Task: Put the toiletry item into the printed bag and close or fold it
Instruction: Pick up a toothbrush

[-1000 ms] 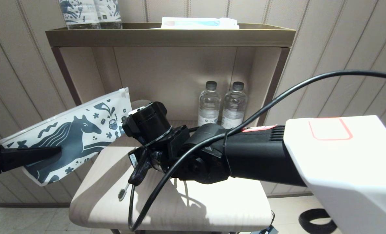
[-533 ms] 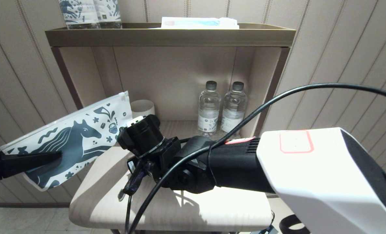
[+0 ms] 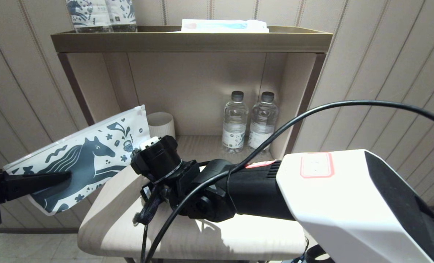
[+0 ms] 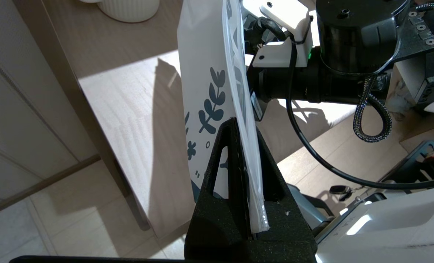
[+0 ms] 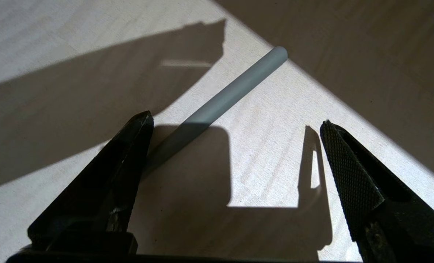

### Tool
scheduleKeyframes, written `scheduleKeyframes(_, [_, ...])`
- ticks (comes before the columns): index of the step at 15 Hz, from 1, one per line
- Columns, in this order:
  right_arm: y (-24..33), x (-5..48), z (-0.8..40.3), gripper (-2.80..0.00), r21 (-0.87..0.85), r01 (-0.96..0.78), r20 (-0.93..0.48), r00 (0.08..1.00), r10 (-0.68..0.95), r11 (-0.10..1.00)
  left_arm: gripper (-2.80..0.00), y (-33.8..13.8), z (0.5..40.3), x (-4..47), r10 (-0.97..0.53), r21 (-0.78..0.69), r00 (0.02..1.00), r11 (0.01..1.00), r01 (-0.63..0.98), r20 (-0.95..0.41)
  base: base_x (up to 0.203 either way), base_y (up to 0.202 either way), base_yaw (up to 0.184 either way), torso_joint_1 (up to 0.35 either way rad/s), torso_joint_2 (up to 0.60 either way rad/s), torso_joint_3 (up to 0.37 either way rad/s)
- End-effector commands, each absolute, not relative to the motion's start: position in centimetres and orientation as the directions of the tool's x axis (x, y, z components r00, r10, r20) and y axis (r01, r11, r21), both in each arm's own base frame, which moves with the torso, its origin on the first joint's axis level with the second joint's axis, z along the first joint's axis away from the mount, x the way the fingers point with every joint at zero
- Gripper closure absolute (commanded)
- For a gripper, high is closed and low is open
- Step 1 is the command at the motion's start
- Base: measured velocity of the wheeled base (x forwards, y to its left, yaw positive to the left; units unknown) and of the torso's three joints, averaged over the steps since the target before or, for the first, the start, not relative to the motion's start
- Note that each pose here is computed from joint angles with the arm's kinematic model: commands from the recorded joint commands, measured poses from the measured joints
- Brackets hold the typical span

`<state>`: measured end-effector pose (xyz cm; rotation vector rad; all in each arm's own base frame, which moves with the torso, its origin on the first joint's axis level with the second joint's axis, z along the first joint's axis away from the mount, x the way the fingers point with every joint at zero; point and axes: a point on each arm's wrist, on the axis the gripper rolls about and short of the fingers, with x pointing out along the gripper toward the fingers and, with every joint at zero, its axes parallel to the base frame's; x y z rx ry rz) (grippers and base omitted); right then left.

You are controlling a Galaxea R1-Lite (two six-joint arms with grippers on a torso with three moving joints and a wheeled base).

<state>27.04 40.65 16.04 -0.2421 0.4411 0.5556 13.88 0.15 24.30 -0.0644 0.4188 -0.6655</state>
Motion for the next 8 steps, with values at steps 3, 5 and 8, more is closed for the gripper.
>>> scheduleKeyframes(3, [39.9,26.9,16.9,-2.8,-0.112,-0.547,-0.477,0.762,0.438,0.829,0.0,0.2,24.3,14.0,-0.615,-0.194,0.703,0.785,0.588,-0.357,0.0,0.0,0.0,0.0,0.0,0.0])
scheduleKeyframes(5, [39.7,27.0,16.8,-2.8,-0.135,-0.529,-0.478,0.775,0.413,0.838,0.0,0.2,24.3,13.9,-0.615,-0.193,0.704,0.785,0.588,-0.356,0.0,0.0,0.0,0.0,0.0,0.0])
scheduleKeyframes(8, [39.1,27.2,17.0,-2.8,-0.148,-0.521,-0.491,0.777,0.395,0.841,0.0,0.2,24.2,13.9,-0.615,-0.195,0.703,0.785,0.588,-0.358,0.0,0.0,0.0,0.0,0.0,0.0])
